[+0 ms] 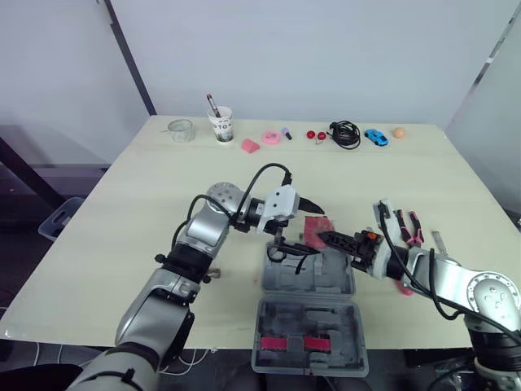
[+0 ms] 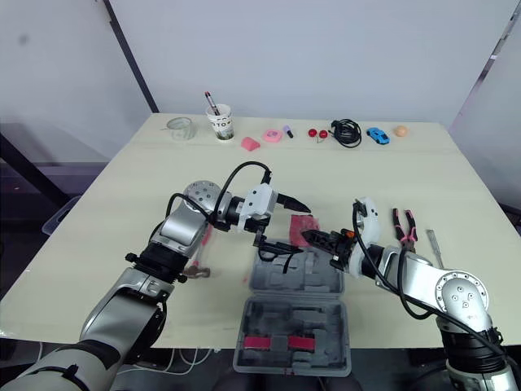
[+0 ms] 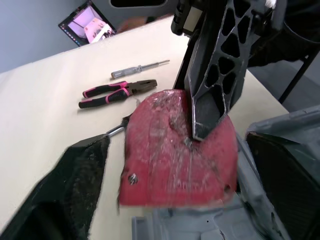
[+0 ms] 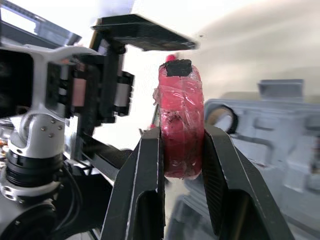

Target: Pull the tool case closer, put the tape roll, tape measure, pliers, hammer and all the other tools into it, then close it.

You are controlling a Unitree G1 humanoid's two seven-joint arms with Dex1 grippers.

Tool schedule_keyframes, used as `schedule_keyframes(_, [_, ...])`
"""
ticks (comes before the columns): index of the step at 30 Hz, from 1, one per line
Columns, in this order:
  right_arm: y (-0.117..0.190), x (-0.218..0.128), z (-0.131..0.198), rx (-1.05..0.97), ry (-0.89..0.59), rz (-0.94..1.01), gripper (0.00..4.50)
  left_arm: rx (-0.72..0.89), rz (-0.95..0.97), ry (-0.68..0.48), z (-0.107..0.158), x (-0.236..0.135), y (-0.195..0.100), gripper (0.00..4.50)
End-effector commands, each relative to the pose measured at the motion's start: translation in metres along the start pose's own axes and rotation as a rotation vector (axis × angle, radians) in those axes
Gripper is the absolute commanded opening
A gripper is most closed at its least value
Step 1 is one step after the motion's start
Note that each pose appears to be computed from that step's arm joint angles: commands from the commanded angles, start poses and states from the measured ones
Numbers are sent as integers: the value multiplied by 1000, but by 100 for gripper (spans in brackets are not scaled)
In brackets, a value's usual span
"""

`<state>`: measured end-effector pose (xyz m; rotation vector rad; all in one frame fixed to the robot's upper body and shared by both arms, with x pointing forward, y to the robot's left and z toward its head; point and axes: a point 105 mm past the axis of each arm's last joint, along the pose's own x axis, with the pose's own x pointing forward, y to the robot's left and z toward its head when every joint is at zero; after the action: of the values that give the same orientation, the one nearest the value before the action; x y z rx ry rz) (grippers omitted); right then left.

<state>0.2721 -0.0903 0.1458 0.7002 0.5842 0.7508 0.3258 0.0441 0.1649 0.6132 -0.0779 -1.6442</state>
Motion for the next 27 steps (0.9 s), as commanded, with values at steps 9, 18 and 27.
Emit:
schedule_keyframes(9, [-63,-72,-9,96,-3,-173,47,-66,-87,-59,6,-43,-38,450])
schedule_keyframes(18, [-103,-93,-39,203,53,-264,47,-123,-114,-59,18,-58,-69,450])
schedule_keyframes(27, [-122,-90,-56,238,54,-314,149,-169,-65,-14,16,-65,-81,450])
